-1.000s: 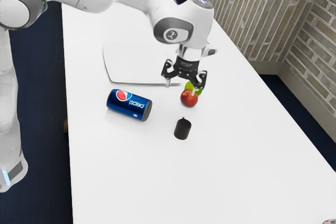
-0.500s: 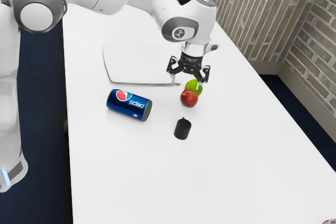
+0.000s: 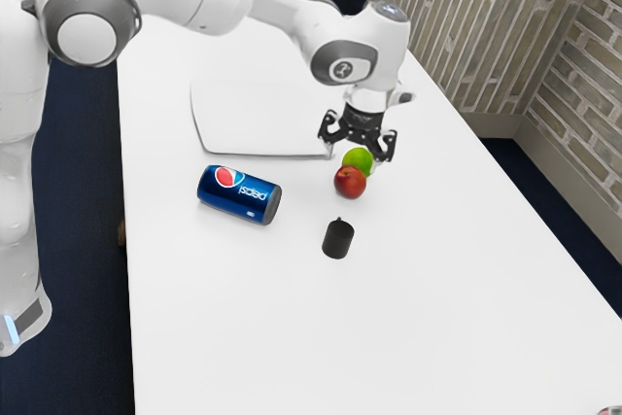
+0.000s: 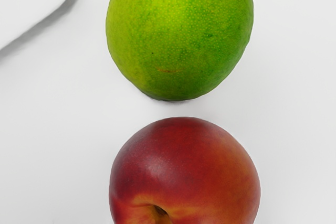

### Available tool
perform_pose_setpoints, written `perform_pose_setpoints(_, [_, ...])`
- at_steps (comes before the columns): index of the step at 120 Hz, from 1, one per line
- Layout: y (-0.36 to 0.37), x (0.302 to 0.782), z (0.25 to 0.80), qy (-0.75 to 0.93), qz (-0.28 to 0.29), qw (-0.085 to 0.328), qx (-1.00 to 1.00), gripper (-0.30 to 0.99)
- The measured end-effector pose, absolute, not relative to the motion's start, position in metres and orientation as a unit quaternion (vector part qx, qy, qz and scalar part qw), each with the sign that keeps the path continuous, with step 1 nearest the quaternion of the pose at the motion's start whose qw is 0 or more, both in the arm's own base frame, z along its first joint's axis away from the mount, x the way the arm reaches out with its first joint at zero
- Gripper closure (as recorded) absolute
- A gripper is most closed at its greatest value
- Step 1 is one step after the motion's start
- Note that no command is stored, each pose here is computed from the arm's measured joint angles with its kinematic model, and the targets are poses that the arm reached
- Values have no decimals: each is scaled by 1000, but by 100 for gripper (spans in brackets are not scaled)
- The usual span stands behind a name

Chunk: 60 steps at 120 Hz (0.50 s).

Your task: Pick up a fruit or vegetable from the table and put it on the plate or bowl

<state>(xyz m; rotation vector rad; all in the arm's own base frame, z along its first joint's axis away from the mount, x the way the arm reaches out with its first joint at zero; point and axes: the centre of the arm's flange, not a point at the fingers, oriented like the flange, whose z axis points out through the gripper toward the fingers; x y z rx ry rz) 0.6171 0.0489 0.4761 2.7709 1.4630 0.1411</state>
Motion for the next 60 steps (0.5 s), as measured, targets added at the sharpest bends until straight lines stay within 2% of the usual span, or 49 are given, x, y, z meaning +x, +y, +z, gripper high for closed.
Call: perform_pose_setpoints(60, [61, 627, 438, 465, 14, 13, 885, 0])
